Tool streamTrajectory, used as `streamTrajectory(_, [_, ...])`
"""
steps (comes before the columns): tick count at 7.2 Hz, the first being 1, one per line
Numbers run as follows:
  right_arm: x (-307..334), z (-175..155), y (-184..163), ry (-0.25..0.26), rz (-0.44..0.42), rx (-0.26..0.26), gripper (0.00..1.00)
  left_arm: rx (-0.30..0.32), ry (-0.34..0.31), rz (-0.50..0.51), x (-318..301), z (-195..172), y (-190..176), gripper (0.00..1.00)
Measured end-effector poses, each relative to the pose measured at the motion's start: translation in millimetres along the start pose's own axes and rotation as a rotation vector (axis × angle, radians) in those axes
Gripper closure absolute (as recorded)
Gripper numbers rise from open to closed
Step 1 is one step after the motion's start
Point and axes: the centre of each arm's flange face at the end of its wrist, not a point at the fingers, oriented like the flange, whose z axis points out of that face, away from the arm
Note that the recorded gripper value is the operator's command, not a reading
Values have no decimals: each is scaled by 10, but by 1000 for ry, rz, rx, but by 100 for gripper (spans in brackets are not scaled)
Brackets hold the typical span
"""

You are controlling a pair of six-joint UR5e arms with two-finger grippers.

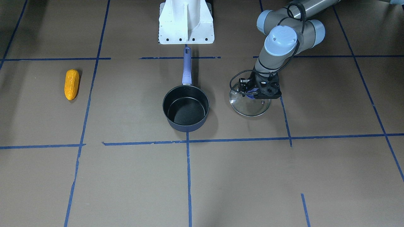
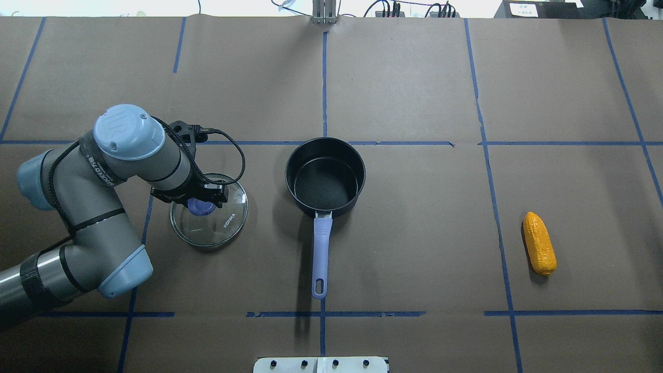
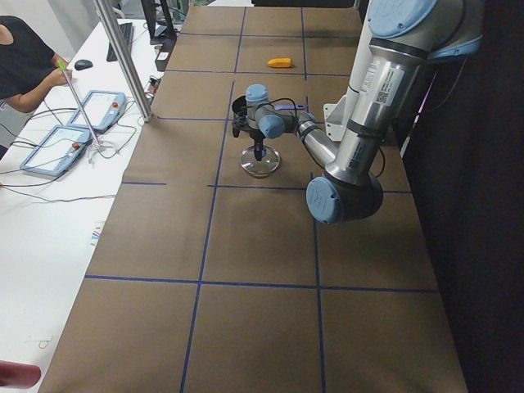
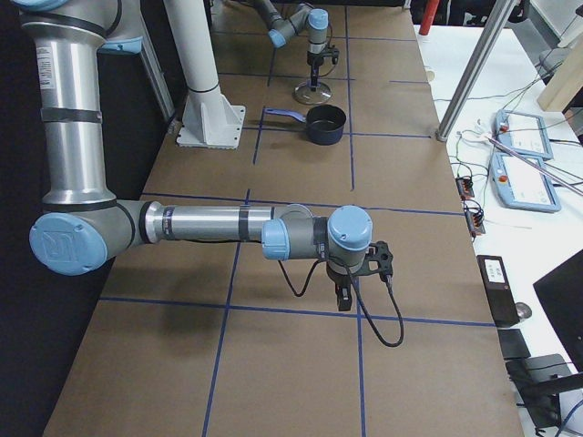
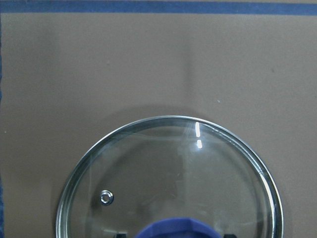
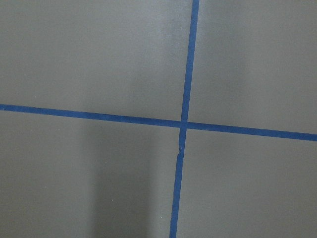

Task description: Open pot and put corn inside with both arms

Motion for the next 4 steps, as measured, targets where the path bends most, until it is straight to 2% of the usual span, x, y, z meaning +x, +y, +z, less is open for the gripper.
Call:
streamTrajectory(2, [-44,-19,-9,-10,-6,4,0,0,-1,1,-11,4,-4,47])
streamTrajectory(4, [-85,-45,-17,-20,-12,10,1,-2,-5,0,-36,18,0,10])
